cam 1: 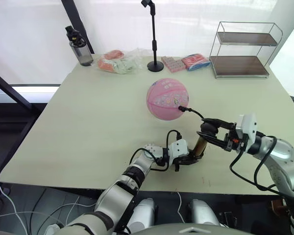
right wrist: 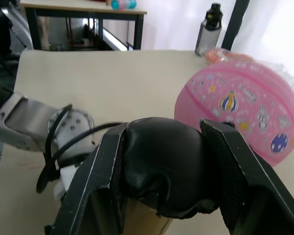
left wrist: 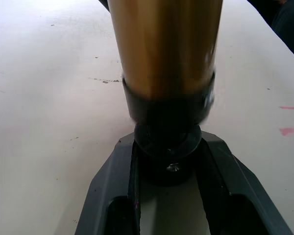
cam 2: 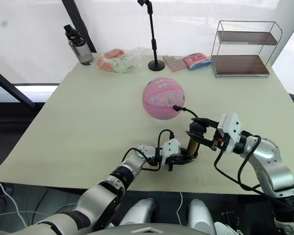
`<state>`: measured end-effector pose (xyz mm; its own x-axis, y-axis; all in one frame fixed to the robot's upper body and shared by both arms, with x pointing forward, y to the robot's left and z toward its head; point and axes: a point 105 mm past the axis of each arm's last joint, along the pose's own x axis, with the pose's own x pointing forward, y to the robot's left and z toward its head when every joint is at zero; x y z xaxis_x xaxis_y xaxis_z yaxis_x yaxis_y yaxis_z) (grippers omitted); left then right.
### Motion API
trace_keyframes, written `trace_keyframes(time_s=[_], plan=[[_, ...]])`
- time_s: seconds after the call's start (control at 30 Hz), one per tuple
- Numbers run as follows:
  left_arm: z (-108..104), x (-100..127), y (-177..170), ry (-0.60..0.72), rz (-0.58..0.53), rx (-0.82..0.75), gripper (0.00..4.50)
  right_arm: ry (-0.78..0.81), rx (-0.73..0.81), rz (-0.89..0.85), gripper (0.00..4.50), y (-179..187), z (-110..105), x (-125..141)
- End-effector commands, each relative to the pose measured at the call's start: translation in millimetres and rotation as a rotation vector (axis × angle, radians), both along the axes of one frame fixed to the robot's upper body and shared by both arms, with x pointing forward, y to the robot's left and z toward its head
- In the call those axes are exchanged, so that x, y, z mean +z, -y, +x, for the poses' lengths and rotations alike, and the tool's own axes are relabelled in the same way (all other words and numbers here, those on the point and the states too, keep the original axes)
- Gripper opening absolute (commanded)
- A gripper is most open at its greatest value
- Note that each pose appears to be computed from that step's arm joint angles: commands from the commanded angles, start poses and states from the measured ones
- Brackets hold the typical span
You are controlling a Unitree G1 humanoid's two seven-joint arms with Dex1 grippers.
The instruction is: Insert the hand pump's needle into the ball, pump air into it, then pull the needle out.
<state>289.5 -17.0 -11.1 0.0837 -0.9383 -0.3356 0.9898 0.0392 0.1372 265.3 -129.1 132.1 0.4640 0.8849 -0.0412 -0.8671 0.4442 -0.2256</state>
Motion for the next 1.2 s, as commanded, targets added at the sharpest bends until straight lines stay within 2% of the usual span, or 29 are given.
trace_keyframes(time_s=[0.03, 0.13, 0.37, 0.5, 0.7, 0.83, 1.2], plan=[[-21, -30, -10, -0.093, 0.100, -0.042, 1.07, -0.112, -0.020, -0.072, 1.82, 4, -4, -35], [-21, -30, -10, -0.093, 0.100, -0.042, 1.07, -0.098, -0.022, -0.055, 1.82, 4, -3, -31], [-21, -30, -9, -0.093, 0.098, -0.043, 1.07, 0.046, -0.014, 0.080, 1.82, 6, 7, 28], [-21, -30, -9, -0.096, 0.098, -0.044, 1.07, 0.113, -0.005, 0.102, 1.82, 12, 9, 65], [-21, -30, -9, -0.098, 0.098, -0.045, 1.07, 0.176, -0.004, 0.107, 1.82, 19, 11, 101], [-21, -30, -9, -0.097, 0.099, -0.047, 1.07, 0.244, 0.000, 0.120, 1.82, 23, 9, 135], [-21, -30, -9, -0.094, 0.099, -0.048, 1.07, 0.323, 0.011, 0.133, 1.82, 29, 1, 178]])
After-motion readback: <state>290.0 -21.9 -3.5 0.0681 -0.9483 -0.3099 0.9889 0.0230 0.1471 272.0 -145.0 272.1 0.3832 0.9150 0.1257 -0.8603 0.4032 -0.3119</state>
